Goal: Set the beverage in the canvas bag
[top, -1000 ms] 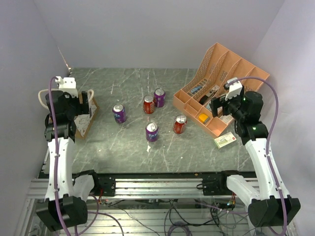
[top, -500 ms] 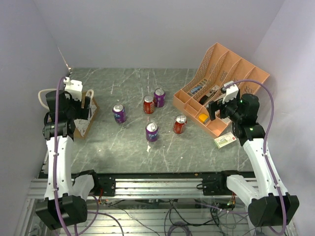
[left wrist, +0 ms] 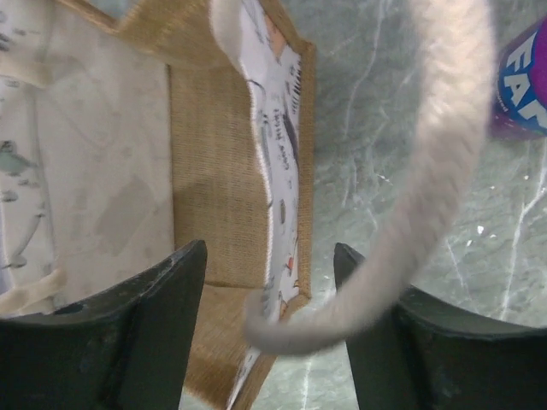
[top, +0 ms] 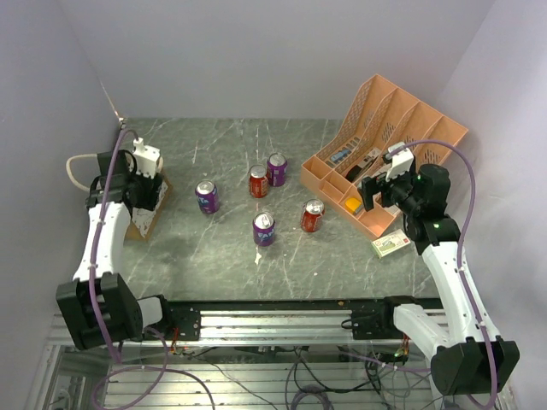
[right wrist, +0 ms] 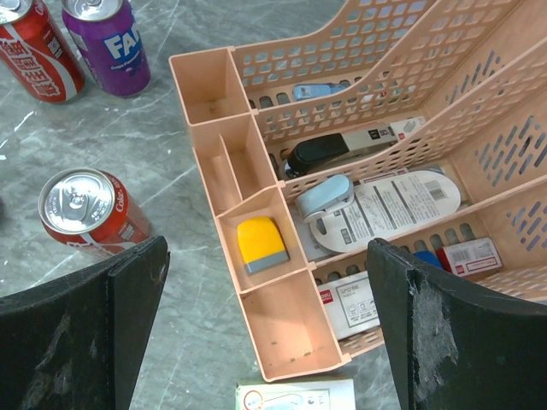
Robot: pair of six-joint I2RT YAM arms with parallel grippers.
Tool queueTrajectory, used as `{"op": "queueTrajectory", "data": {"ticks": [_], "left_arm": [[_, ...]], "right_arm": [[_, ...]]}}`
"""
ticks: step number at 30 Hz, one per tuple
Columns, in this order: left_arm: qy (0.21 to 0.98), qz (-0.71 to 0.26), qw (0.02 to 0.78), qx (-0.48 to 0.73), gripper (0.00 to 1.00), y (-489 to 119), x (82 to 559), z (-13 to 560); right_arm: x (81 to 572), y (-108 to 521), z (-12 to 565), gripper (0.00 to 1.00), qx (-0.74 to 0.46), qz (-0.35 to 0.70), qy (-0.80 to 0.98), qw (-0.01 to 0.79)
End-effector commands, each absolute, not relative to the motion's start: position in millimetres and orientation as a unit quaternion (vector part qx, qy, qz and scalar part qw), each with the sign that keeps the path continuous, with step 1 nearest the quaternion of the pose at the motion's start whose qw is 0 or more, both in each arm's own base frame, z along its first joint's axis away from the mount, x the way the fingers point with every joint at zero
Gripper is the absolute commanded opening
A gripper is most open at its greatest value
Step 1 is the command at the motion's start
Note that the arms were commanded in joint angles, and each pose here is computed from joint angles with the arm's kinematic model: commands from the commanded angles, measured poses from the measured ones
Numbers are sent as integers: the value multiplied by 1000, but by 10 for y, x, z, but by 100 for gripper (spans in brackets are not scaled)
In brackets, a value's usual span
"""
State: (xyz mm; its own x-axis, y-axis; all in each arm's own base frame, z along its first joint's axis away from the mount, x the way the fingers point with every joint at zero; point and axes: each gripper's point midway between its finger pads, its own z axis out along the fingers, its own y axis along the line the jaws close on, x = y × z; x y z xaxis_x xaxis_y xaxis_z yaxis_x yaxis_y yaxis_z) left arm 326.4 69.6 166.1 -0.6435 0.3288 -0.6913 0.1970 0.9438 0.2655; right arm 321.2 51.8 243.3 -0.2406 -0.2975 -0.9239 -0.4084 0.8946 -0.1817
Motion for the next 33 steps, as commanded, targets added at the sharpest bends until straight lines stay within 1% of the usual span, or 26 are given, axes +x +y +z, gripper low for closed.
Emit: {"op": "queueTrajectory", "data": {"ticks": [1,4,5,9,14,18,23,27,30,33], "left_arm": [[905,43,389,169,60,517,3441,1573],[912,1,370,174,38,286,3451,1491],[914,-11,367,176,34,214,3443,1485],[918,-25,348,190,20,26,3342,1455],[927,34,315,204,8,200,3082,1495],[926,72,297,224,7,324,2799,1581],[916,28,272,292,7,152,2407,1607],[904,49,248,344,7,225,2200,1566],[885,42,222,408,7,213,1970,1505],[857,8,210,471,7,97,1770,1481]], "right_arm": [[3186,526,2382,100,-231,53,786,572],[3182,544,2351,100,-235,58,788,567],[3185,543,2344,100,-235,58,788,566],[3187,541,2321,100,-236,57,790,564],[3192,531,2276,100,-237,55,793,559],[3205,537,2258,100,-238,57,794,556],[3215,543,2237,100,-239,59,796,552],[3205,546,2234,100,-240,59,796,553],[3200,543,2250,100,-239,59,794,556],[3201,549,2256,100,-240,60,793,557]]}}
